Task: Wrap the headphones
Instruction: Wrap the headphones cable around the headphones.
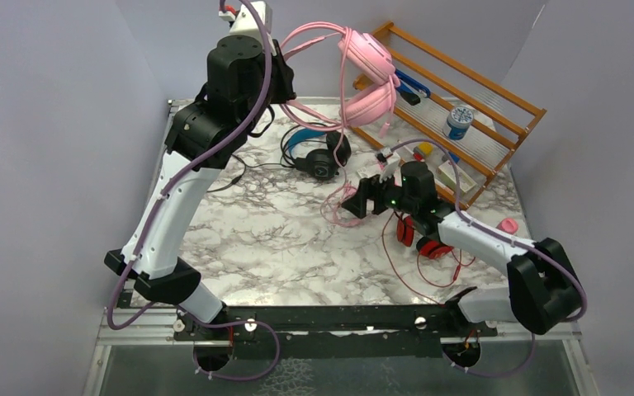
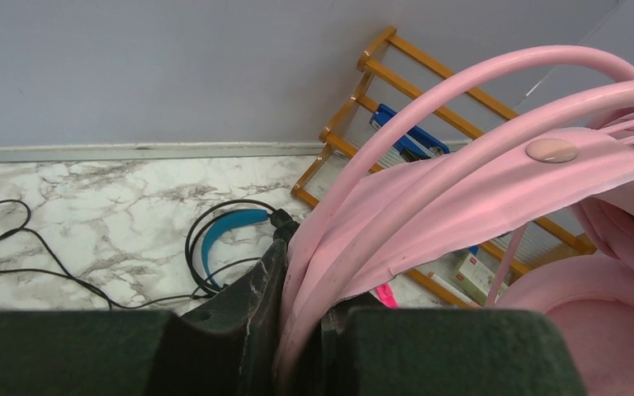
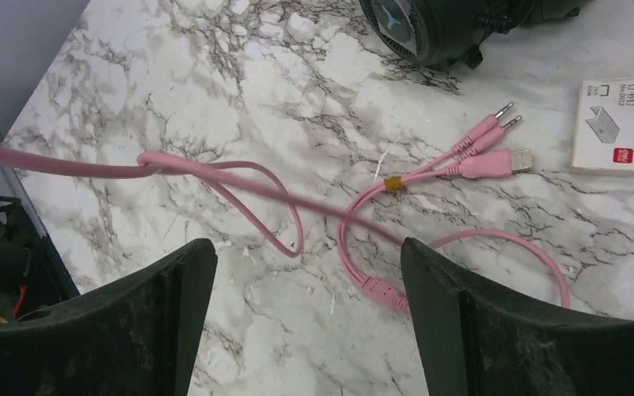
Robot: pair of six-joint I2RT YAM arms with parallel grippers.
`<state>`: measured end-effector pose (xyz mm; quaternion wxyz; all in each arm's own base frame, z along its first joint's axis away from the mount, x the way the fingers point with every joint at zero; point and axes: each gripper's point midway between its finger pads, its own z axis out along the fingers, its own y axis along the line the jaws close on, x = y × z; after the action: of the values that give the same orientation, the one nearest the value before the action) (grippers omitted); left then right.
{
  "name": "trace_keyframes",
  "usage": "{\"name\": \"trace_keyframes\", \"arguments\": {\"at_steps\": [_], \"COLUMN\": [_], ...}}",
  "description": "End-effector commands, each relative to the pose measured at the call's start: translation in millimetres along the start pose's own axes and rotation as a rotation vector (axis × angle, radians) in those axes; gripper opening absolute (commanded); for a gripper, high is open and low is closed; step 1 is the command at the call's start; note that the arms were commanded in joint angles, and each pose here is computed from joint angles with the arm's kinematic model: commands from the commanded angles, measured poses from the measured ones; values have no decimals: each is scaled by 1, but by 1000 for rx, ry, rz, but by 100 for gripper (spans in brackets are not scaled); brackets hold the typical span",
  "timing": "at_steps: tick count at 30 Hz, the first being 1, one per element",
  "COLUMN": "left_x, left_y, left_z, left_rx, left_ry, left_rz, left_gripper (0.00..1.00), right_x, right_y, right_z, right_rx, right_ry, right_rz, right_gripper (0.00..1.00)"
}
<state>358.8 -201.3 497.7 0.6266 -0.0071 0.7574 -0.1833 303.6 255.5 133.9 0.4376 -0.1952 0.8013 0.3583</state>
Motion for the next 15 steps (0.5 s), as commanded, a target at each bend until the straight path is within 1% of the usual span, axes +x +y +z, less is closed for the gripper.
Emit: {"name": "trace_keyframes", "arguments": {"at_steps": [1,3,4,7,10,11,12,13,14,15], "left_x": [-27,-26,-25,-26,-28,-29,-31,-34,-37,-42], "left_y": [-9,-9,-9,-10,-8,-7,-5,-2,2,7], "left_z": [-4,-4,-5,-9,-14,-15,-16,-16,-16,-17], "left_rx": [41,49,50,65,64,59,52,42,29,10], "left_ry": [-82,-73,-69,-67,-69,-73,-78,-86,-96,-111], "left_rz": [-88,-89,-93,-109,-113,-113,-112,-111,-111,-114], "left_gripper": [0,0,0,0,0,0,0,0,0,0], "right_x": [12,-4,-11,-24,-42,-46,-51,-55,-55,-53], "right_y": [-6,-11,-10,4,8,8,9,8,1,-8], "right_z": [-22,-17,-11,14,29,32,34,36,36,35], "right_rx": [82,96,72,-88,-130,-135,-135,-121,-80,-24], "right_ry": [113,76,65,12,-81,-94,-103,-110,-112,-119], "right_rz": [-9,-62,-90,-240,-285,-282,-252,-224,-183,-125], "right_gripper": [89,90,90,86,83,78,70,54,29,12]}}
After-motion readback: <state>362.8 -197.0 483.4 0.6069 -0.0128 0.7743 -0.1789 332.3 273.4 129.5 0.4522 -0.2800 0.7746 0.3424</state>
